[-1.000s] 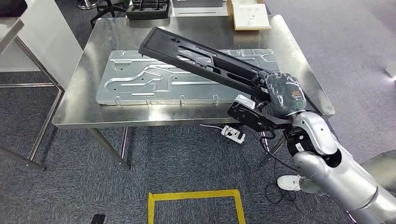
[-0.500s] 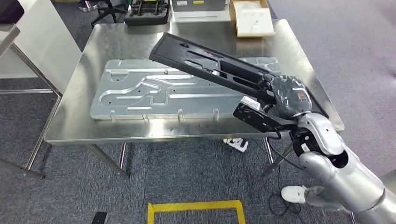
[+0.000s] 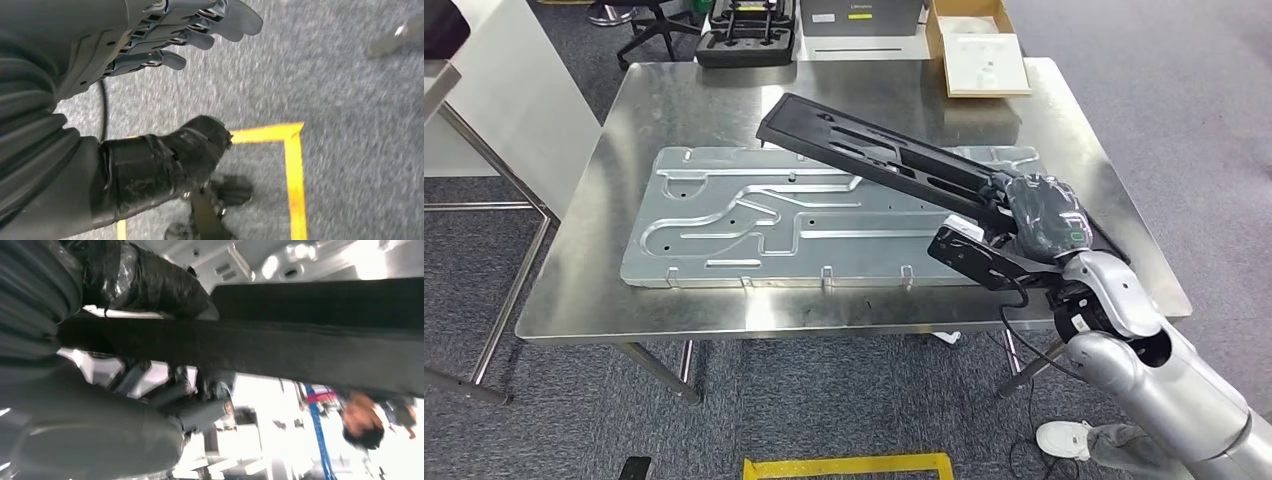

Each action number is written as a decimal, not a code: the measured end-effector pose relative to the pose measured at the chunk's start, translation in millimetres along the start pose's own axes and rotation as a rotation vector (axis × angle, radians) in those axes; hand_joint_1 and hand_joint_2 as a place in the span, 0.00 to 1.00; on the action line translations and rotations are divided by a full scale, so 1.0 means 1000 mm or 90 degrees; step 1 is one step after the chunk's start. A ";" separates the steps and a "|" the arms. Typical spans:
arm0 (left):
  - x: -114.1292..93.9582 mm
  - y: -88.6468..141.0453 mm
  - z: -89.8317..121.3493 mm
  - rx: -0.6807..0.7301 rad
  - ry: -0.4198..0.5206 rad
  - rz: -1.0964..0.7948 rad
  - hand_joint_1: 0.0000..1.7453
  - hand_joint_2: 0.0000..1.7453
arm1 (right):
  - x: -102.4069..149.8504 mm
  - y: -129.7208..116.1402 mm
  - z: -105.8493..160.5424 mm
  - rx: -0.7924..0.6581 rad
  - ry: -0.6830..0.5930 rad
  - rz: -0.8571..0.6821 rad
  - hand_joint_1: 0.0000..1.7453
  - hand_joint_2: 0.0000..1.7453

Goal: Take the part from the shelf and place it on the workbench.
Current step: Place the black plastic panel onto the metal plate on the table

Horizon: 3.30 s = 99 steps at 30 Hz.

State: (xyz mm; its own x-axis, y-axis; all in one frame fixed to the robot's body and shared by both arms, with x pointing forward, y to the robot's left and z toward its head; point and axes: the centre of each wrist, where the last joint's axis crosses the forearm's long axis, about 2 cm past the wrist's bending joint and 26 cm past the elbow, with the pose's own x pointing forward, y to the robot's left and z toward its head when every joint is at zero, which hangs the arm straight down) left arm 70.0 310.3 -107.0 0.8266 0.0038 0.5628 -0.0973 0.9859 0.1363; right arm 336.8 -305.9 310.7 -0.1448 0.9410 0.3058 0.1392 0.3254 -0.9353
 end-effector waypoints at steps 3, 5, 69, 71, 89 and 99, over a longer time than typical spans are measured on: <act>0.001 0.000 -0.001 0.001 -0.002 0.000 0.00 1.00 | -0.002 0.001 0.001 0.008 0.004 0.005 1.00 1.00; 0.001 0.001 -0.001 0.001 -0.003 0.000 0.00 1.00 | -0.004 0.006 0.002 0.024 0.009 0.009 1.00 1.00; 0.004 -0.005 -0.001 0.047 0.063 0.040 0.00 1.00 | -0.034 0.062 0.024 0.153 0.076 0.179 0.00 0.00; 0.004 -0.005 -0.001 0.045 0.066 0.038 0.00 1.00 | -0.032 0.062 0.024 0.148 0.070 0.174 0.00 0.00; 0.006 -0.006 -0.002 0.056 0.072 0.030 0.00 1.00 | -0.013 0.044 0.031 0.033 0.040 0.020 0.00 0.00; 0.004 -0.009 0.000 0.068 0.060 0.036 0.00 0.25 | -0.028 0.022 0.027 0.017 0.041 -0.528 0.00 0.00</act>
State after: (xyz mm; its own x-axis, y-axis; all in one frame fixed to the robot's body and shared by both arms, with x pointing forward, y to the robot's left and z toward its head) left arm 74.7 301.3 -106.1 0.8660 0.0802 0.4937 -0.1997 0.9604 0.1944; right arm 317.6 -327.8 276.6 -0.1336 0.4008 0.9063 -0.0105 0.9139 -0.4058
